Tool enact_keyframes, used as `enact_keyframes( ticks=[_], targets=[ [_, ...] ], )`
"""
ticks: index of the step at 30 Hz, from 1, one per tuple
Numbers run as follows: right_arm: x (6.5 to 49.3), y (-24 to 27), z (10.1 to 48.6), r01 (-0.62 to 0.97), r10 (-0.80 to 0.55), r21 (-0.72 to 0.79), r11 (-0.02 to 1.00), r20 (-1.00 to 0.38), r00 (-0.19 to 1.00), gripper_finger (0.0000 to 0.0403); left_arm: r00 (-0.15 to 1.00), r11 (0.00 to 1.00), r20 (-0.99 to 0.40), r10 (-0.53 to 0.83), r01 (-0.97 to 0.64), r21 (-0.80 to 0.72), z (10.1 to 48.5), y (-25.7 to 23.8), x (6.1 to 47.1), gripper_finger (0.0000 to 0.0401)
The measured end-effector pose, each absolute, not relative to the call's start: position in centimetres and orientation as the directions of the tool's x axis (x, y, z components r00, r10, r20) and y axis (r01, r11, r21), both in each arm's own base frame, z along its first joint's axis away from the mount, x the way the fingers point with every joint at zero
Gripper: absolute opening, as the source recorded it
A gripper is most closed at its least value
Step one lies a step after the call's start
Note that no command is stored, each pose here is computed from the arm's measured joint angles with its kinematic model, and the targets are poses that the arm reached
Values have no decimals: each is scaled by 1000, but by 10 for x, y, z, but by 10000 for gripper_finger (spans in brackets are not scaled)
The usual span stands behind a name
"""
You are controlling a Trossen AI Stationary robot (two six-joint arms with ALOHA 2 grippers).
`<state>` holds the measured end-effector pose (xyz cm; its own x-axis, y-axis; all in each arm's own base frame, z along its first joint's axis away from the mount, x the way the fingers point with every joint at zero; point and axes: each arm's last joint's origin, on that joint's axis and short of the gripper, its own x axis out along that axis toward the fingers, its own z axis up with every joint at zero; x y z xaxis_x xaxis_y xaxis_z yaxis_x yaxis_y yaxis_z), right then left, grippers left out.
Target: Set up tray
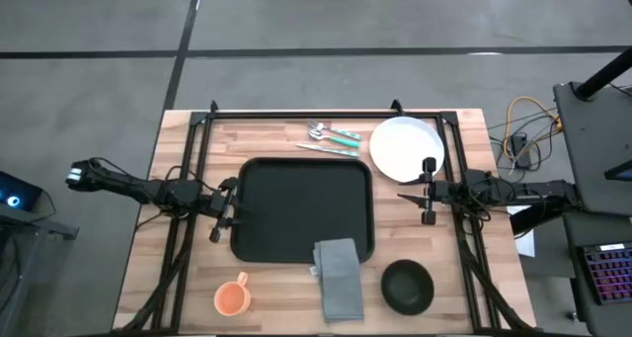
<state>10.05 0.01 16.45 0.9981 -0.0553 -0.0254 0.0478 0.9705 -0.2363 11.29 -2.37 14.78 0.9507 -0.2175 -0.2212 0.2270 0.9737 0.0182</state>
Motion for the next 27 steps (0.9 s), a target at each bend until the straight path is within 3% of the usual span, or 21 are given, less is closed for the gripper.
enact_keyframes(
  ticks=[11, 15, 27],
  targets=[
    [100, 0, 164, 48, -56, -238, 970, -26, 998, 128, 951, 974, -221, -217, 227, 19, 148, -24, 113, 109],
    [100, 0, 164, 48, -55, -238, 970, -25, 998, 128, 951, 960, -221, -217, 249, 127, 148, -24, 113, 109],
    [100, 0, 164, 48, -55, -237, 970, -25, 998, 128, 951, 958, -221, -217, 251, 139, 148, -24, 113, 109]
  ],
)
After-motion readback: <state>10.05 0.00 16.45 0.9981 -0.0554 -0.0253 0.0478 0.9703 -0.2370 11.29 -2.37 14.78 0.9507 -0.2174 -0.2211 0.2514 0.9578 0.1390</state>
